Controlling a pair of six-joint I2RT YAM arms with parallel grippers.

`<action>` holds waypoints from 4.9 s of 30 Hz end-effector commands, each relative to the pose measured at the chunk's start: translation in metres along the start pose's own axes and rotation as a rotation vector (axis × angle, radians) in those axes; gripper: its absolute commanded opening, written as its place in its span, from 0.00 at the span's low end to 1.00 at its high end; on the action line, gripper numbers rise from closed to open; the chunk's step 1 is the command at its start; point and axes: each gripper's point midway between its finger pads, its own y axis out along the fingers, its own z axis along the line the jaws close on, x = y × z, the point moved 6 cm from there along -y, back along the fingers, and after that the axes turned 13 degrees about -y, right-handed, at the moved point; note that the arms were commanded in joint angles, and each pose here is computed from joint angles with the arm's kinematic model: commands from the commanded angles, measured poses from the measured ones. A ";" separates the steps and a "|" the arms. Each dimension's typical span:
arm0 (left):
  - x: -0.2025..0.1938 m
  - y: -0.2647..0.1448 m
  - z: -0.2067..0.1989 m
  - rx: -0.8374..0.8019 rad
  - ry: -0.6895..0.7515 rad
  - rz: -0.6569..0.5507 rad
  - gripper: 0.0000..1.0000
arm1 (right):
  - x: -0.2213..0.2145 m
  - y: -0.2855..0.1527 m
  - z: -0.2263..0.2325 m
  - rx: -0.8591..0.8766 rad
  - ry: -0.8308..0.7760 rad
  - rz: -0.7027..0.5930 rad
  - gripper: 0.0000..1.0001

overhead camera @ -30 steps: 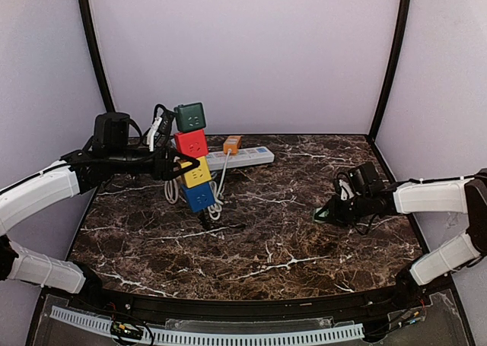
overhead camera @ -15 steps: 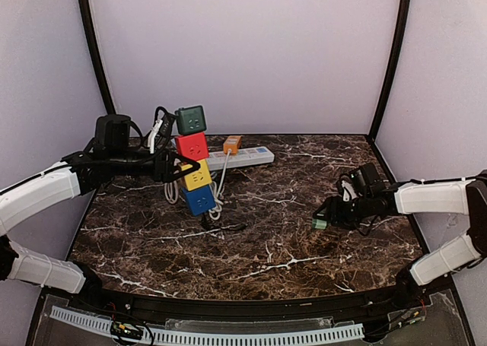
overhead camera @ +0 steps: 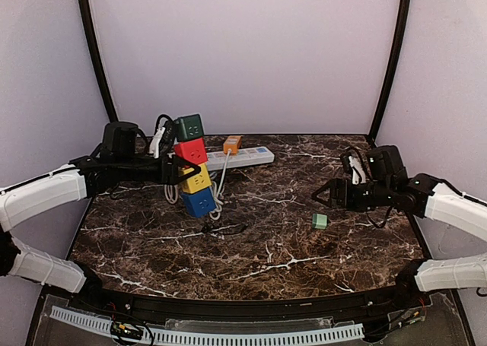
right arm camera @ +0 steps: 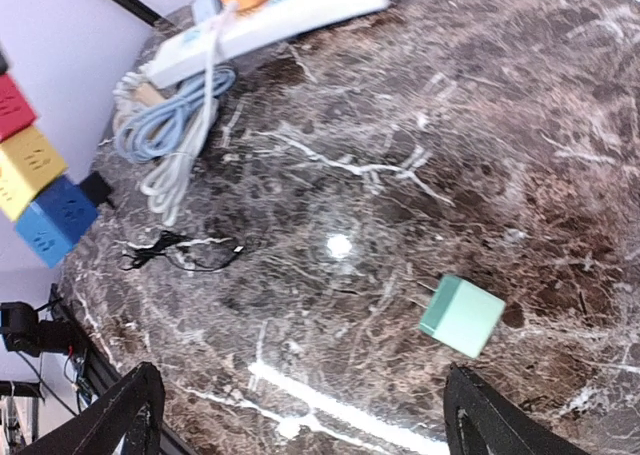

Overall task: Pull the plug off the socket
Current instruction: Place the plug at the center of the board, then remove the plug from the socket.

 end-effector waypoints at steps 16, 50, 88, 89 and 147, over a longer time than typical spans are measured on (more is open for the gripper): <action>0.018 0.045 -0.019 -0.093 -0.115 -0.069 0.01 | 0.026 0.006 0.154 0.120 -0.271 -0.151 0.96; 0.028 0.028 -0.042 -0.180 -0.074 -0.075 0.01 | 0.027 0.136 0.226 0.018 -0.483 -0.061 0.88; 0.028 0.039 -0.045 -0.186 -0.040 0.009 0.01 | 0.025 0.128 0.227 0.047 -0.644 -0.067 0.00; 0.028 0.039 -0.045 -0.185 -0.040 0.008 0.01 | 0.025 0.128 0.227 0.044 -0.635 -0.067 0.00; 0.036 0.024 -0.042 -0.113 0.015 -0.067 0.01 | 0.007 0.108 0.206 0.089 -0.620 -0.017 0.00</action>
